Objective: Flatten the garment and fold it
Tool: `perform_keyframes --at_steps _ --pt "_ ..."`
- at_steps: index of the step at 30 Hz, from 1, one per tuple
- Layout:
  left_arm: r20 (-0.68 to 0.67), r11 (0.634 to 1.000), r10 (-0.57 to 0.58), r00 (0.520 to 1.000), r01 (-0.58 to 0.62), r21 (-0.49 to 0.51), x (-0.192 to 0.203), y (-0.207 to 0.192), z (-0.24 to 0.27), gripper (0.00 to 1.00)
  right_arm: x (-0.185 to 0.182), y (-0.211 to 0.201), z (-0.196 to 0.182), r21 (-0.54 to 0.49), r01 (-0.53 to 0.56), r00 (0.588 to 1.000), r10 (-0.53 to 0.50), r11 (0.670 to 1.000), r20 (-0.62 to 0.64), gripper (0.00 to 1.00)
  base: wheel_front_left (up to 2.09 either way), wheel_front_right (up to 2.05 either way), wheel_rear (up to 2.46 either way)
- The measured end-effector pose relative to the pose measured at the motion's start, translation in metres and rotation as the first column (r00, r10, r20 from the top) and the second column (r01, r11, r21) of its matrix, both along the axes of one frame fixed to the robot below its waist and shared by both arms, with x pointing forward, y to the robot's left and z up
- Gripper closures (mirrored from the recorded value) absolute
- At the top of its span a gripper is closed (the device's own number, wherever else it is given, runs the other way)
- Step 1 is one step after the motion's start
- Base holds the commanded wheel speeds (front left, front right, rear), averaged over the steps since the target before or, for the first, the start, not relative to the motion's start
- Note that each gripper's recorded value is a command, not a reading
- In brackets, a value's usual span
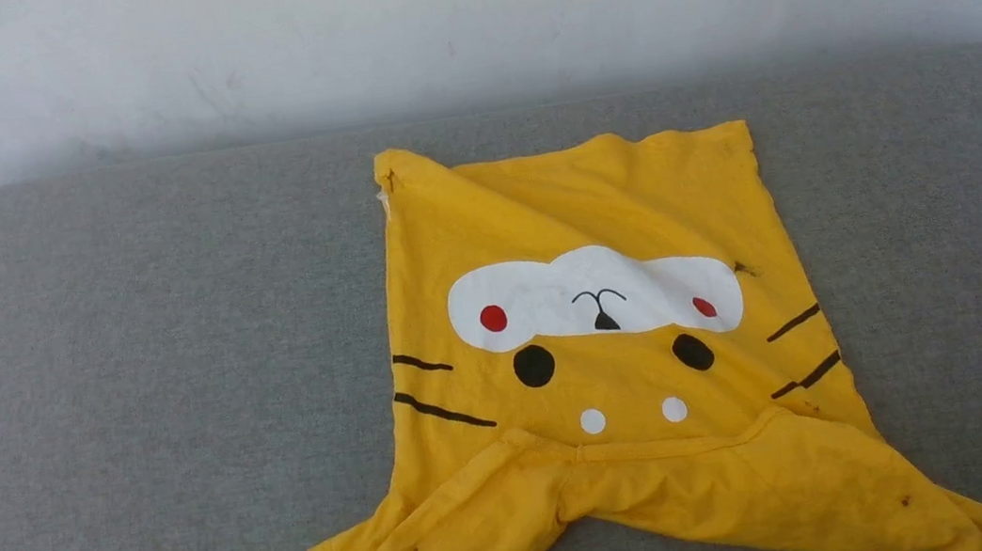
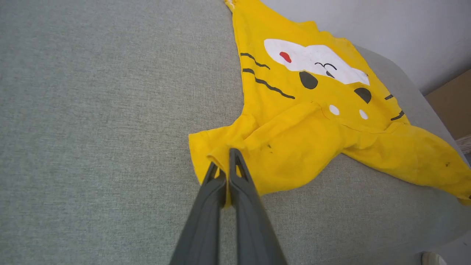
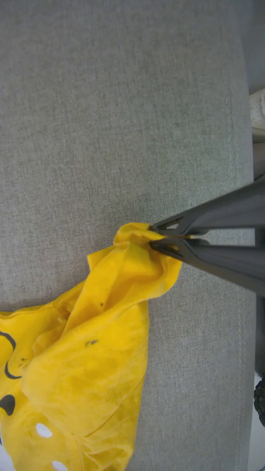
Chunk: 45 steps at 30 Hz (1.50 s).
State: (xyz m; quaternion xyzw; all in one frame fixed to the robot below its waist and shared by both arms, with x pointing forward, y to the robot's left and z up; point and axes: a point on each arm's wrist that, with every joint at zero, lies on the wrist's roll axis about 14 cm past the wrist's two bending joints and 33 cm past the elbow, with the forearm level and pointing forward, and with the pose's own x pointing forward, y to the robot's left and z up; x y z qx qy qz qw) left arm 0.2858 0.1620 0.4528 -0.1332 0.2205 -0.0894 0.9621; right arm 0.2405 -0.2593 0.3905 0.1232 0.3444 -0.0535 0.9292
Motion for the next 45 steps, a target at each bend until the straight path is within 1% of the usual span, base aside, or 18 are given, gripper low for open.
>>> perform_keyframes --at_steps 4,5,7,8,9,10,14,17,19,21,24,28,31,33,35,39,41,45 --pt "0.001 1.0 -0.013 1.0 0.013 0.011 0.005 -0.003 0.002 1.0 0.006 0.009 -0.016 0.012 -0.019 0.999 0.02 1.0 -0.032 1.0 0.0 0.0 0.0" --pt "0.001 1.0 -0.017 1.0 0.017 0.018 0.006 -0.003 0.002 1.0 0.006 0.01 -0.021 0.014 -0.022 0.999 0.023 1.0 -0.049 0.93 0.0 0.0 0.0" --pt "-0.003 0.999 -0.019 1.0 0.019 0.026 0.007 -0.003 0.002 1.0 0.005 0.013 -0.031 0.016 -0.028 0.997 0.03 0.999 -0.074 0.71 0.0 0.0 0.0" --pt "-0.003 1.0 -0.019 1.0 0.019 0.025 0.008 -0.003 0.002 1.0 0.007 0.012 -0.033 0.012 -0.028 0.997 0.028 1.0 -0.075 0.56 0.0 0.0 0.0" --pt "-0.003 0.999 -0.017 1.0 0.017 0.027 0.008 -0.003 0.003 1.0 0.008 0.012 -0.035 0.011 -0.027 0.997 0.028 1.0 -0.077 0.11 0.0 0.0 0.0" --pt "0.0 0.999 -0.017 1.0 0.017 0.028 0.009 -0.003 0.004 1.0 0.009 0.013 -0.037 0.011 -0.028 0.996 0.029 1.0 -0.081 0.0 0.0 0.0 0.0" --pt "0.005 0.999 -0.017 1.0 0.016 0.032 0.01 -0.003 0.008 1.0 0.026 0.011 -0.025 0.047 -0.001 1.0 0.003 0.999 -0.03 0.0 0.0 0.0 0.0" --pt "0.026 0.999 -0.016 1.0 0.015 0.031 0.014 -0.005 0.016 1.0 0.067 -0.003 0.021 0.021 -0.001 0.992 -0.002 1.0 0.128 0.0 0.0 0.0 0.0" --pt "0.038 0.999 -0.02 0.999 0.019 0.032 0.016 -0.007 0.02 1.0 0.098 -0.015 0.066 -0.04 -0.018 0.966 0.028 0.999 0.257 0.0 0.0 0.0 0.0" --pt "0.049 0.999 -0.024 0.998 0.022 0.029 0.02 -0.01 0.024 1.0 0.125 -0.024 0.113 -0.111 -0.028 0.927 0.068 0.993 0.369 0.0 0.0 0.0 0.0" --pt "0.074 0.999 -0.038 0.996 0.036 0.035 0.03 -0.015 0.03 1.0 0.16 -0.025 0.169 -0.172 -0.045 0.869 0.123 0.984 0.48 0.0 0.0 0.0 0.0" --pt "0.089 0.998 -0.05 0.995 0.047 0.04 0.041 -0.019 0.032 1.0 0.202 -0.018 0.216 -0.249 -0.079 0.823 0.204 0.965 0.531 0.0 0.0 0.0 0.0" --pt "0.092 0.998 -0.054 0.994 0.05 0.039 0.05 -0.022 0.03 1.0 0.238 -0.004 0.237 -0.305 -0.12 0.795 0.275 0.945 0.54 0.0 0.0 0.0 0.0" --pt "0.09 0.998 -0.051 0.995 0.048 0.037 0.055 -0.024 0.028 1.0 0.259 0.013 0.238 -0.32 -0.168 0.79 0.322 0.932 0.522 0.0 0.0 0.0 0.0" --pt "0.087 0.998 -0.049 0.995 0.045 0.037 0.059 -0.025 0.025 1.0 0.281 0.03 0.229 -0.279 -0.212 0.799 0.331 0.937 0.502 0.0 0.0 0.0 0.0" --pt "0.074 0.998 -0.049 0.996 0.046 0.04 0.066 -0.028 0.018 1.0 0.323 0.039 0.2 -0.234 -0.22 0.859 0.302 0.947 0.413 0.0 0.0 0.0 0.0" --pt "0.074 0.998 -0.051 0.996 0.049 0.036 0.069 -0.03 0.015 1.0 0.34 0.035 0.179 -0.25 -0.208 0.896 0.287 0.946 0.34 0.0 0.0 0.0 0.0" --pt "0.068 0.998 -0.046 0.997 0.044 0.033 0.076 -0.032 0.009 1.0 0.364 0.029 0.132 -0.279 -0.192 0.945 0.254 0.941 0.207 0.0 0.0 0.0 0.0"
